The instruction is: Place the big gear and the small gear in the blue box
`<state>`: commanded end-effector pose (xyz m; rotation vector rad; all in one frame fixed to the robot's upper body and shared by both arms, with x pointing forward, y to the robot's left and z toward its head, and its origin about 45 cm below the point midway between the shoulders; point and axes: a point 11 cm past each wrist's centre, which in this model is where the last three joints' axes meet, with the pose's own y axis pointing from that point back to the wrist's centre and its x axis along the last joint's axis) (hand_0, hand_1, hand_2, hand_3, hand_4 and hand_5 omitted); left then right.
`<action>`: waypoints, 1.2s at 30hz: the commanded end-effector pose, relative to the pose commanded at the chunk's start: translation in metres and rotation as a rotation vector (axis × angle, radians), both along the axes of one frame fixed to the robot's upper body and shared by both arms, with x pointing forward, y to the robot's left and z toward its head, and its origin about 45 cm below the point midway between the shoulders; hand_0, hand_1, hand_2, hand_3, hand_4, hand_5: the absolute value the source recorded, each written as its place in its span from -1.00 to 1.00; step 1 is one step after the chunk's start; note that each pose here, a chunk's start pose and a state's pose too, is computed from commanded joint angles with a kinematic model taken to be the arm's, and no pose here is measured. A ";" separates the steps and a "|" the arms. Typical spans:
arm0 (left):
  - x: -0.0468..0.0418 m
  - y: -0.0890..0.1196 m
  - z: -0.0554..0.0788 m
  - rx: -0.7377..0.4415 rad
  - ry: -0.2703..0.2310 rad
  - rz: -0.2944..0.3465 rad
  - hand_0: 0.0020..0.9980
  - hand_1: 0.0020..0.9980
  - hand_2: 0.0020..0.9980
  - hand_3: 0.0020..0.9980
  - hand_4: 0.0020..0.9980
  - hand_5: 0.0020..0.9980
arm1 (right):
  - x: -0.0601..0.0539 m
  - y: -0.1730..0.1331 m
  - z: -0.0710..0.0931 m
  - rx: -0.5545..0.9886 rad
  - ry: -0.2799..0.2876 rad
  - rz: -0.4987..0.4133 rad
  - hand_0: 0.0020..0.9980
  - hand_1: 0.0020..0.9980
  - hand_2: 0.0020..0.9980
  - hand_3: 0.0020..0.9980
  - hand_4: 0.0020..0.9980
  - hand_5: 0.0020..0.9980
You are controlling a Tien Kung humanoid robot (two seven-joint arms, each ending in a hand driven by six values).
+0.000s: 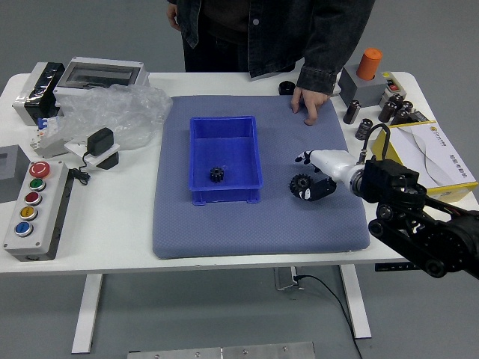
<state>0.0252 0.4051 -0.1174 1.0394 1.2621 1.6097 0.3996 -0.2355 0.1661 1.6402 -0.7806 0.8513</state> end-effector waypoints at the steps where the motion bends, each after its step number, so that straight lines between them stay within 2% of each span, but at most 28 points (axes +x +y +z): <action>1: 0.0000 0.000 0.000 0.000 0.000 0.000 0.70 0.60 0.60 0.69 0.17 -0.88 | 0.000 0.000 0.000 -0.001 0.000 0.000 0.51 0.41 0.67 0.75 0.67 -0.34; 11: -0.0006 0.000 0.000 -0.001 0.001 0.000 0.70 0.60 0.60 0.69 0.17 -0.88 | -0.002 0.002 -0.007 -0.006 0.001 0.003 0.49 0.40 0.60 0.71 0.66 -0.34; 12: -0.0016 0.000 0.000 -0.001 0.003 0.000 0.70 0.60 0.60 0.69 0.17 -0.88 | -0.003 0.001 -0.008 -0.005 0.002 0.003 0.46 0.32 0.52 0.62 0.66 -0.33; 13: -0.0022 0.000 0.000 0.000 0.004 0.001 0.70 0.60 0.60 0.69 0.17 -0.88 | -0.003 0.001 -0.009 -0.005 0.002 0.003 0.46 0.32 0.52 0.62 0.66 -0.33; 17: 0.0010 -0.001 0.000 -0.002 -0.003 -0.002 0.70 0.60 0.60 0.69 0.17 -0.88 | -0.002 -0.001 -0.008 -0.003 -0.009 -0.001 0.46 0.32 0.52 0.62 0.66 -0.33; 18: 0.0015 -0.001 0.000 -0.002 -0.004 -0.002 0.70 0.60 0.60 0.69 0.17 -0.88 | -0.002 -0.001 -0.008 -0.004 -0.011 0.000 0.42 0.28 0.44 0.55 0.64 -0.33; 23: 0.0002 -0.001 0.000 -0.002 0.000 -0.002 0.70 0.60 0.60 0.69 0.17 -0.88 | -0.002 0.000 -0.010 -0.005 -0.028 0.007 0.42 0.28 0.44 0.55 0.64 -0.33; 24: -0.0001 -0.001 0.000 -0.002 0.001 -0.002 0.70 0.60 0.60 0.69 0.17 -0.88 | -0.002 0.000 -0.010 -0.006 -0.031 0.009 0.32 0.18 0.30 0.33 0.51 -0.35; 29: 0.0006 -0.002 0.000 -0.003 -0.001 -0.003 0.70 0.60 0.60 0.69 0.17 -0.88 | -0.004 0.001 -0.014 -0.015 -0.033 0.014 0.32 0.18 0.30 0.33 0.51 -0.35; 30: 0.0008 -0.002 0.000 -0.003 -0.001 -0.004 0.70 0.60 0.60 0.69 0.17 -0.88 | -0.005 0.001 -0.015 -0.017 -0.032 0.014 0.29 0.17 0.26 0.31 0.40 -0.44; 35: 0.0006 -0.002 -0.001 -0.003 0.001 -0.006 0.70 0.60 0.60 0.69 0.17 -0.88 | -0.007 0.000 -0.019 -0.027 -0.034 0.018 0.29 0.17 0.26 0.31 0.40 -0.44; 36: 0.0007 -0.002 0.000 -0.003 0.001 -0.007 0.70 0.60 0.60 0.69 0.17 -0.88 | -0.007 0.000 -0.019 -0.028 -0.039 0.019 0.38 0.09 0.14 0.21 0.31 -0.57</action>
